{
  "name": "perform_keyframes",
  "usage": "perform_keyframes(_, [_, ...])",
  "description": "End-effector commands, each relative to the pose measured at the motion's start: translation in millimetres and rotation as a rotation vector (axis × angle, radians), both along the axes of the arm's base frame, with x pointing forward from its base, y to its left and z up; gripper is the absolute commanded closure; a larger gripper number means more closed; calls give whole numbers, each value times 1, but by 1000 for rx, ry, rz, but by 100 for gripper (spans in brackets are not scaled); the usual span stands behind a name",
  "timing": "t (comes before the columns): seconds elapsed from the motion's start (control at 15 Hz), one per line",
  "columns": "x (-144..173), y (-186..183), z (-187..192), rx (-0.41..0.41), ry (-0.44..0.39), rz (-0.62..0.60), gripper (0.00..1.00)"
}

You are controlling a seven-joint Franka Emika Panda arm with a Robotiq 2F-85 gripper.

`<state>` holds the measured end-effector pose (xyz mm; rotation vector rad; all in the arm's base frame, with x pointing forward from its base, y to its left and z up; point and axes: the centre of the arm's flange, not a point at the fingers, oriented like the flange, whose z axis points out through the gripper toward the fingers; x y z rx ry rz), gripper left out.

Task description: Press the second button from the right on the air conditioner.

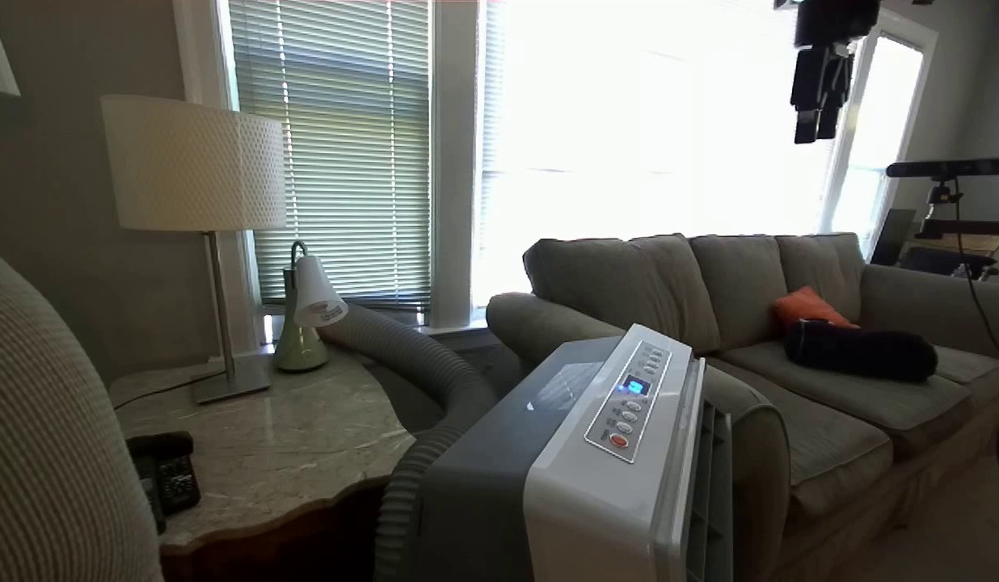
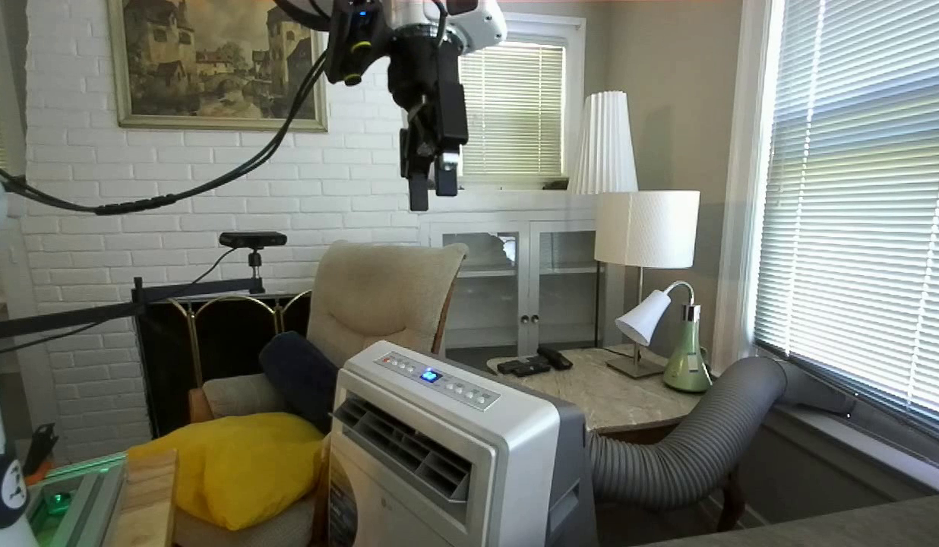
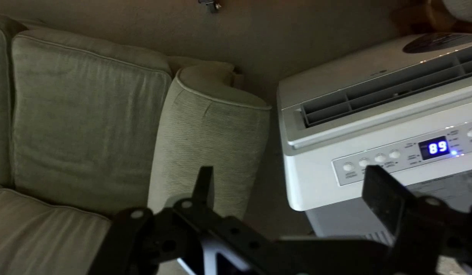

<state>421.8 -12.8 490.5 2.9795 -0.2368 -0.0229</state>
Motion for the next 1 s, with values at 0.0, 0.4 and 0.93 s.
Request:
perform_keyframes(0.0, [12,33,-17,64,-39,18,0])
perform_keyframes(0.4, [35,78,-53,145,-114,67,0])
perform_keyframes(0.93, [64,109,-126,170,-165,53,0])
